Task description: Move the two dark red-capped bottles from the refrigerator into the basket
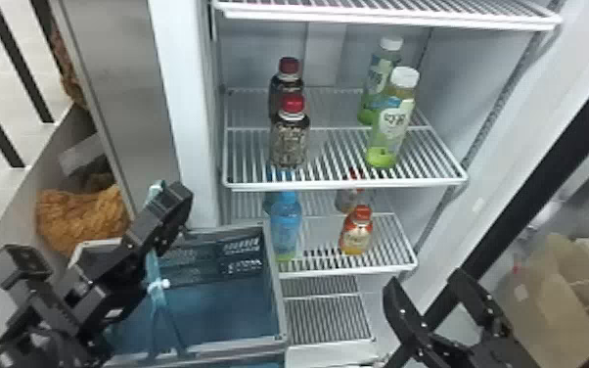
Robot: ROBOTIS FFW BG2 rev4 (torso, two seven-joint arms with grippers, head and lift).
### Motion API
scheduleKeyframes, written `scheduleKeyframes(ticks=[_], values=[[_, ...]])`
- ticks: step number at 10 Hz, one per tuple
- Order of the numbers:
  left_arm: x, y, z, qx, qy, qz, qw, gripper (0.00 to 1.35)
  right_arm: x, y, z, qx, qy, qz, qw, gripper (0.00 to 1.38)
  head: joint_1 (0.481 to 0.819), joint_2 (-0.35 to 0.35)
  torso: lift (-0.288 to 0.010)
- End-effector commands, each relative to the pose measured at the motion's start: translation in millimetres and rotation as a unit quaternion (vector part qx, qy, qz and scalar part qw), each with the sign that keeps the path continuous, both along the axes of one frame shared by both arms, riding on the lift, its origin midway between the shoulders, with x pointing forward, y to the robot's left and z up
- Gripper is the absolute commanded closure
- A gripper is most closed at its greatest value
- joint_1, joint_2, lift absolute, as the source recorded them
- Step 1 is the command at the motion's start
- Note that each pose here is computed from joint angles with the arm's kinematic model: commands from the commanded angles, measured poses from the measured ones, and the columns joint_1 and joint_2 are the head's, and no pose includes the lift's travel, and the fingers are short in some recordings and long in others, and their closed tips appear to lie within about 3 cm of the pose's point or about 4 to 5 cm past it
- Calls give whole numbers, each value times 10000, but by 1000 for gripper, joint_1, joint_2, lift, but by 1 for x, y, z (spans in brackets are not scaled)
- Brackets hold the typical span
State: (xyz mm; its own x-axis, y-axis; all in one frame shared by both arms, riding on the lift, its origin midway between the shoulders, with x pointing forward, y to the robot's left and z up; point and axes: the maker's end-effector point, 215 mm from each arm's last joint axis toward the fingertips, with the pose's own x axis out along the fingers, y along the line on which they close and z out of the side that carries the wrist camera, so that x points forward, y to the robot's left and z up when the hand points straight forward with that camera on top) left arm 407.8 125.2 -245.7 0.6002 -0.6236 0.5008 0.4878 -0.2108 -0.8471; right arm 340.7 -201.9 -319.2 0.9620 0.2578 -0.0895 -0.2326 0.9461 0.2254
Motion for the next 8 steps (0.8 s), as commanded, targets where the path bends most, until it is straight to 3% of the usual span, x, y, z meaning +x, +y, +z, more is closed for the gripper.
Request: scheduleKeyframes(ticks=[1, 8], values=[[0, 0, 0, -12, -1, 1, 10000, 1199, 0, 0, -1, -2, 5, -4, 10000, 125, 695, -117, -34], [0, -1, 1, 3, -11, -10, 10000, 1199, 2, 0, -1, 3, -10, 13, 10000, 125, 695, -118, -34]])
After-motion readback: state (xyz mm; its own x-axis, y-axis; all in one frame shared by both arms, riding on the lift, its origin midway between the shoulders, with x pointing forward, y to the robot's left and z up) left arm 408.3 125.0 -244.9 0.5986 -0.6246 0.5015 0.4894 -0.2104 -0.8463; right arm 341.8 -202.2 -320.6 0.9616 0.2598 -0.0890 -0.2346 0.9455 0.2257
